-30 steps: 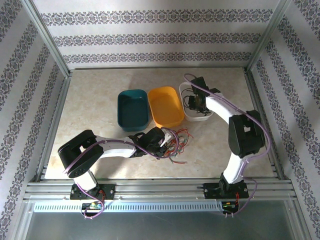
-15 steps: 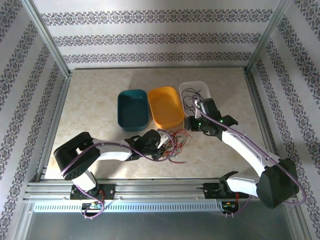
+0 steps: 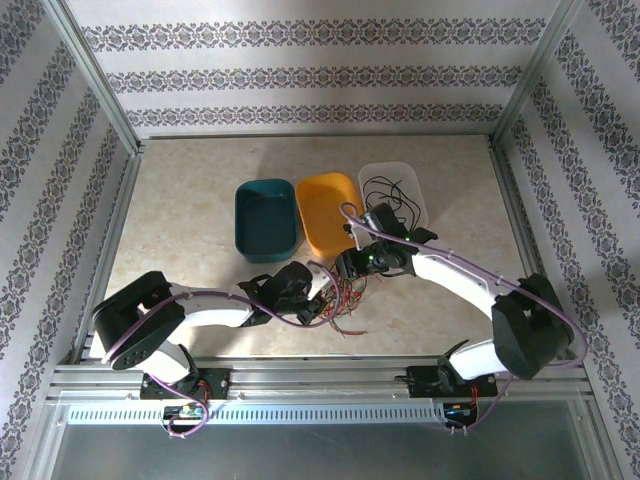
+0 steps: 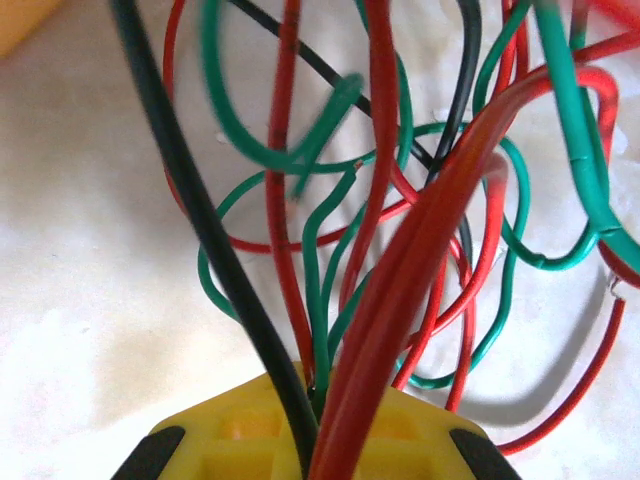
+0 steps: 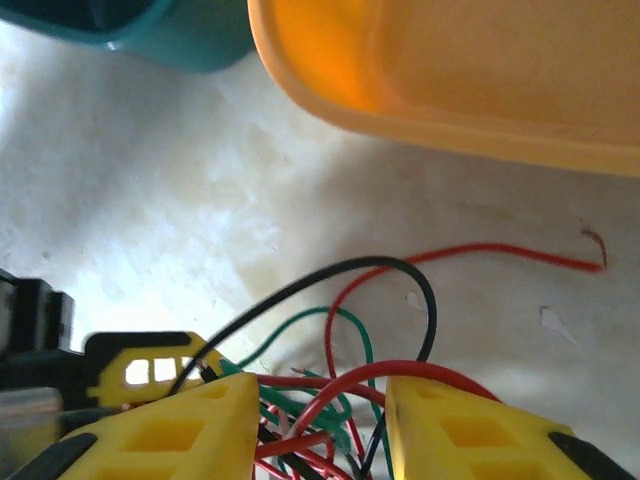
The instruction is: Untangle the cables
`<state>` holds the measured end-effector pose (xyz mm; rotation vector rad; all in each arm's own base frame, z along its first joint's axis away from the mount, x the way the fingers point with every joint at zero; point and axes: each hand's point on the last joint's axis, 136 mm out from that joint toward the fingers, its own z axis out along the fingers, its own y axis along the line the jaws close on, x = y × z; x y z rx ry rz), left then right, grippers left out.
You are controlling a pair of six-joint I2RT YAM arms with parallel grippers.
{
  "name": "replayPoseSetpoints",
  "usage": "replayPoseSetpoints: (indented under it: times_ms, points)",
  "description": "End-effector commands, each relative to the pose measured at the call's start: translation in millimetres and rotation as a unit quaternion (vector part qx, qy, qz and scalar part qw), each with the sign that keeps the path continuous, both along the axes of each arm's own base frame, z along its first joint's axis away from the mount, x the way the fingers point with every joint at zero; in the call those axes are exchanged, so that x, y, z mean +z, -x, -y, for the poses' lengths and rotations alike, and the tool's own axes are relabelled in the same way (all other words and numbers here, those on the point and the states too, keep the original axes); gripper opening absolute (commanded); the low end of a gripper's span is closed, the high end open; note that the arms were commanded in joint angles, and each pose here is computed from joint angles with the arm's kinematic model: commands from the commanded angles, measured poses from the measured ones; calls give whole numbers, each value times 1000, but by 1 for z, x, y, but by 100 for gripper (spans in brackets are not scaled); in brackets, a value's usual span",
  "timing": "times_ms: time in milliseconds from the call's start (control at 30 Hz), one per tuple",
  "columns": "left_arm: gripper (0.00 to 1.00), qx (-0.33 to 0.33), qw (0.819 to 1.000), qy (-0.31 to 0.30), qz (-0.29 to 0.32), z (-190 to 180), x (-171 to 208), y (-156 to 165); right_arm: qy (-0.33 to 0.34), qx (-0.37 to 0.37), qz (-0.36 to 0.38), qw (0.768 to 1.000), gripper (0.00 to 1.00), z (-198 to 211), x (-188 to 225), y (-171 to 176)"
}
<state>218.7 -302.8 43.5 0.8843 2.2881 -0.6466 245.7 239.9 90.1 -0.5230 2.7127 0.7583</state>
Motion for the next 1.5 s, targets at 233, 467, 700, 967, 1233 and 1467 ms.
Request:
replayPoseSetpoints:
  times_ms: [233, 467, 700, 967, 1233, 1467]
  points:
    - [0, 30, 998, 48, 13, -3, 19, -19, 116, -73, -62, 989, 32, 58, -47, 32]
    - [0, 18, 999, 38, 2, -3, 12, -15, 57, -81, 40, 994, 40, 54, 11, 11]
    - [0, -35, 997, 63, 2, 6, 10, 1, -10, -107, 111, 988, 44, 55, 65, -14]
    - [0, -76, 991, 77, 80, 4, 32, 7, -39, -59, 66, 995, 49, 23, 54, -28]
    - [0, -79, 988, 84, 99, 3, 46, 7, -67, -14, 0, 998, 54, -8, 21, -19]
    - [0, -79, 987, 91, 108, 4, 53, 6, -72, -1, 0, 997, 52, -10, 14, -16]
